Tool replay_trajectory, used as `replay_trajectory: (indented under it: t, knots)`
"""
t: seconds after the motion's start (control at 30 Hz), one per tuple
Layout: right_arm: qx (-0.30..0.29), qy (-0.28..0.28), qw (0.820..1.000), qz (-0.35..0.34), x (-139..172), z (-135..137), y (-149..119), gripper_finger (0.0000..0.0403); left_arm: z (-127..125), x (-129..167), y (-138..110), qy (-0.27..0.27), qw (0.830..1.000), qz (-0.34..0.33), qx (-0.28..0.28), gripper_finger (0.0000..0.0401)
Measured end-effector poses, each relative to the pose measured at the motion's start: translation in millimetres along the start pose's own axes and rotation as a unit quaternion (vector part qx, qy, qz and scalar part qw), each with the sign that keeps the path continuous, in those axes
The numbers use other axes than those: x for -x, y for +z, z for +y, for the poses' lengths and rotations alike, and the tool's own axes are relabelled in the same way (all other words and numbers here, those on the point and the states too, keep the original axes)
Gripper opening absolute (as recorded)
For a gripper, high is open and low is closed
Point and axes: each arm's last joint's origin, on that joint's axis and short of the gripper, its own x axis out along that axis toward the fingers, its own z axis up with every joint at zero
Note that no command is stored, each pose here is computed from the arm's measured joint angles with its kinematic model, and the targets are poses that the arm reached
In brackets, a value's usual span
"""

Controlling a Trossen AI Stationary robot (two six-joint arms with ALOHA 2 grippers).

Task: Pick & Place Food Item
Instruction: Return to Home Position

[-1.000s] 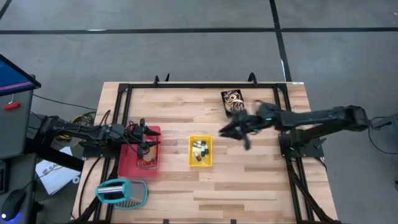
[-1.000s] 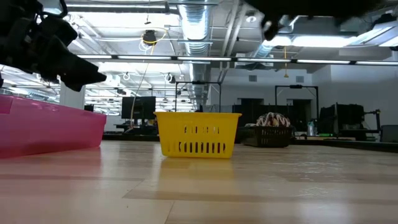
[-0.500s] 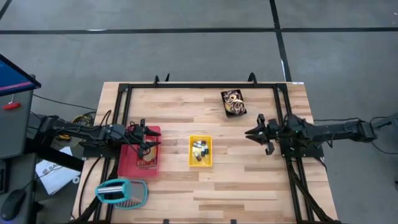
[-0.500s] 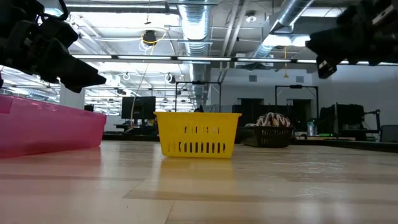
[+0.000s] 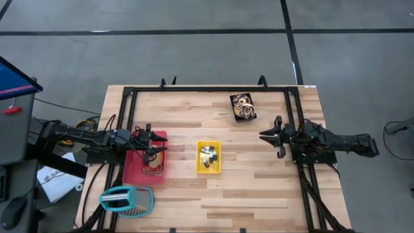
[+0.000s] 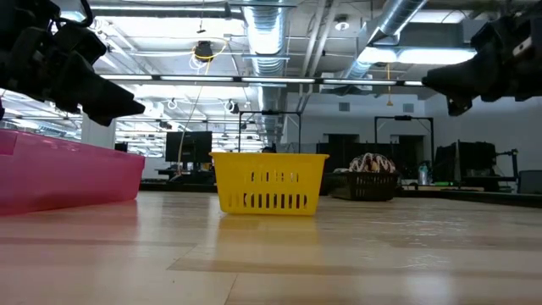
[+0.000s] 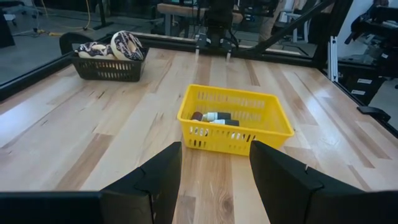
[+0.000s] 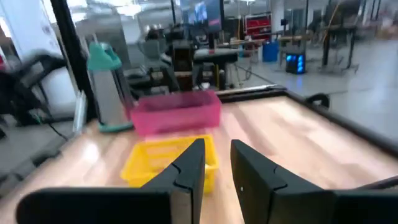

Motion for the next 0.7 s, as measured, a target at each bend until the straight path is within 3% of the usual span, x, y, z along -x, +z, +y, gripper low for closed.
replay_trajectory:
  t: [0.17,0.7]
  knots:
    - [-0.058,0.004,0.998,0.010,-0.6,0.2,-1.7,0.0071,0.0,0.0,0.6,0.001,1.000,-0.003,0.001,0.0186]
    - [-0.061,0.012,0.998,0.009,-0.2,1.7,-1.6,0.0071,-0.2,-0.1,1.4,0.000,1.000,-0.007,0.002,0.0186]
